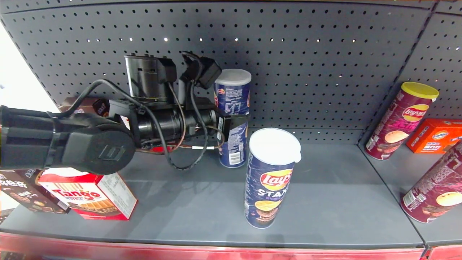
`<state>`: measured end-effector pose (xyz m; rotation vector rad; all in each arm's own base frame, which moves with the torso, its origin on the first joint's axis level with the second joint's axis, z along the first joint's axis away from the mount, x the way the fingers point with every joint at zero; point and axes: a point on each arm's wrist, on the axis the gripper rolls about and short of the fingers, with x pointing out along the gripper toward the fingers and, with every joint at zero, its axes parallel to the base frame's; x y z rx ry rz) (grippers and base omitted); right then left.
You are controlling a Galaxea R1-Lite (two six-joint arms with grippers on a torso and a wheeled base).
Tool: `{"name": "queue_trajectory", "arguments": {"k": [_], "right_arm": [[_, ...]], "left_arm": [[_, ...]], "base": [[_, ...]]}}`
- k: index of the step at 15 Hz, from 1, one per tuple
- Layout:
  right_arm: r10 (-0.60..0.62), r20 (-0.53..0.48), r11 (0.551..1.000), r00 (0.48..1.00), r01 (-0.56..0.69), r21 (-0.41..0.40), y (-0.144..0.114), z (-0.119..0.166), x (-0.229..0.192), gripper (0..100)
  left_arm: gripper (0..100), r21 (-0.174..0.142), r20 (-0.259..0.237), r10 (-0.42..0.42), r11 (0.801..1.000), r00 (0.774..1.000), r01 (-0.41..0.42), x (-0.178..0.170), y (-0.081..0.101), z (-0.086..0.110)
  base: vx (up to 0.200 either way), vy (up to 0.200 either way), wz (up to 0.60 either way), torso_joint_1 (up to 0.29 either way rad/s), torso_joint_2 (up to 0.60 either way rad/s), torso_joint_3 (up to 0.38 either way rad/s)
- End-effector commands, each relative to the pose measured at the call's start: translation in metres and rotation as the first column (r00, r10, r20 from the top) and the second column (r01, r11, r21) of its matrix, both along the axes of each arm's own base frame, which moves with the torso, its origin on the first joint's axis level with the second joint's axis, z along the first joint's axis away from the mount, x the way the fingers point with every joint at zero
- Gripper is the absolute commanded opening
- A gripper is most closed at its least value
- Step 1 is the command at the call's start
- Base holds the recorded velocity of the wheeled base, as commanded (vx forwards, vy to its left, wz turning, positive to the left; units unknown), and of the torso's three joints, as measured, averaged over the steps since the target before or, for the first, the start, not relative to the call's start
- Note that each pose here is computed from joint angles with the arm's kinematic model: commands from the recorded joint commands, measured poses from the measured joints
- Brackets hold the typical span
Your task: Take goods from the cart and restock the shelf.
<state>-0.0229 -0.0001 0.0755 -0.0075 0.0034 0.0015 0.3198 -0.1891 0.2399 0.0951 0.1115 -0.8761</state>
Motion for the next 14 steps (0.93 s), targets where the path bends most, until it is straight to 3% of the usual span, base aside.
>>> {"name": "queue_trajectory", "arguments": {"k": [1, 7, 14], "right_arm": [[0.0, 0.0, 1.0, 1.0, 0.0, 0.0, 0.0, 0.0, 0.0, 100], [0.0, 0.0, 1.0, 1.0, 0.0, 0.0, 0.0, 0.0, 0.0, 100], [0.0, 0.0, 1.0, 1.0, 0.0, 0.0, 0.0, 0.0, 0.0, 100]], "left_arm": [[0, 0.019, -0.028, -0.005, 1.0, 1.0, 0.005, 0.013, -0.009, -0.017], [0, 0.042, -0.032, -0.012, 0.999, 0.999, 0.013, 0.033, -0.022, -0.034], [0, 0.013, 0.016, -0.007, 1.0, 1.0, 0.007, 0.054, -0.032, -0.032]], "base": [[0.0, 0.0, 0.0, 0.0, 0.0, 0.0], [0.0, 0.0, 0.0, 0.0, 0.0, 0.0], [0.0, 0.0, 0.0, 0.0, 0.0, 0.0]]}}
